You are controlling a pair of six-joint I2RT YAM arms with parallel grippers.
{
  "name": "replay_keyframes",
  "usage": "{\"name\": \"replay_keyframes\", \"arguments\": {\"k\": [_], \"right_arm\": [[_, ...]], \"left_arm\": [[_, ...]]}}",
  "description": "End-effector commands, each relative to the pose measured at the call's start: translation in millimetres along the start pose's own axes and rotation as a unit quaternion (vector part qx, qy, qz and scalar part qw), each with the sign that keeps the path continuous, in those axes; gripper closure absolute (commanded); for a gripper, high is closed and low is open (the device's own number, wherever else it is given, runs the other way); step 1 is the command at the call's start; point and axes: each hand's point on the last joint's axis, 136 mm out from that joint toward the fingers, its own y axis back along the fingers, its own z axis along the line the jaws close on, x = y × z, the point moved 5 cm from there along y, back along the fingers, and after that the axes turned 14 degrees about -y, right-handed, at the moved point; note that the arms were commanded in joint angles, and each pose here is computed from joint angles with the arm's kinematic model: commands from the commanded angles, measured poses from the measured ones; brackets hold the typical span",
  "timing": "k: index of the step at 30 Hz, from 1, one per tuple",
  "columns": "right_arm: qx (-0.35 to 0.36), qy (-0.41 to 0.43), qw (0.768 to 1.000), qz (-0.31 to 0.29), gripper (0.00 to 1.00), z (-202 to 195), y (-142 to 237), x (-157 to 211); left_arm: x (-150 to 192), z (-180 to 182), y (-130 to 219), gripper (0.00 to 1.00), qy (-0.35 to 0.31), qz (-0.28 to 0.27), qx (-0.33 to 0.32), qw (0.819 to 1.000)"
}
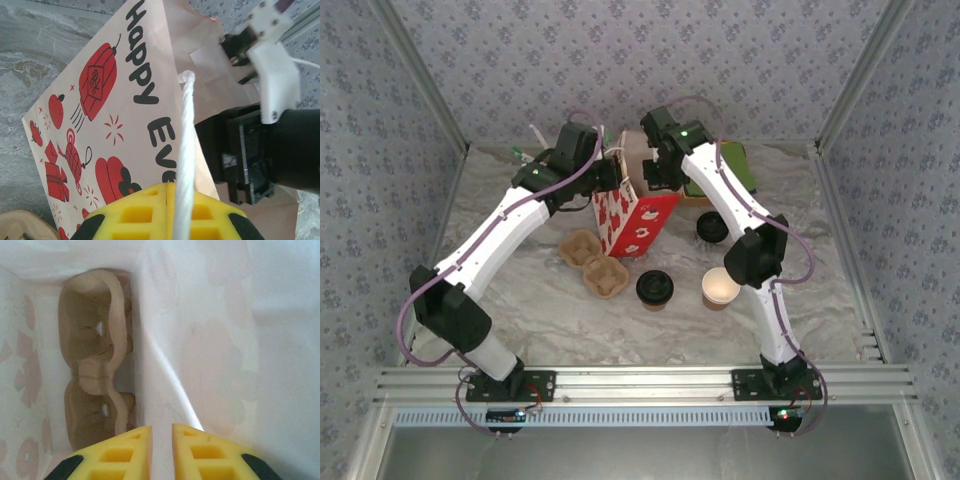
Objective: Pack the takeout coffee
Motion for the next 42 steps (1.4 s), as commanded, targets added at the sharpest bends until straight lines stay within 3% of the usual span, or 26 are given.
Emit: {"name": "replay_keyframes", "arguments": {"k": [1,11,17,19,22,26,29,30,38,42], "right_arm": [[0.030,0.011,0.999,-0.020,0.81,-10,19,-4],[0.029,0.017,0.998,-0.056,0.80,-9,42,-12],[0.008,0.052,0.995,-0.086,0.78,14,61,-9],[0.001,0.066,0.993,-0.094,0.76,24,65,-5],[0.000,0.076,0.993,-0.092,0.76,32,63,1],[0.012,0.084,0.993,-0.079,0.78,37,51,8],[0.020,0.092,0.993,-0.076,0.78,43,43,13],[0.023,0.095,0.992,-0.073,0.78,45,41,16],[0.006,0.078,0.996,-0.047,0.79,43,31,18],[-0.007,0.067,0.997,-0.040,0.79,42,27,14]], "left_arm": [[-6,-1,11,1.00,0.009,-0.023,0.018,1.000],[3,7,7,1.00,0.021,-0.019,0.018,0.999],[12,13,3,1.00,0.028,-0.011,0.011,0.999],[14,13,3,0.90,0.030,-0.008,0.010,0.999],[16,14,5,0.87,0.032,-0.007,0.011,0.999],[17,13,11,0.65,0.033,-0.010,0.012,0.999],[16,13,15,0.60,0.034,-0.012,0.013,0.999],[15,13,16,0.54,0.035,-0.013,0.012,0.999],[-1,8,18,0.56,0.040,-0.022,0.023,0.999],[-1,11,9,0.77,0.044,-0.006,0.023,0.999]]}}
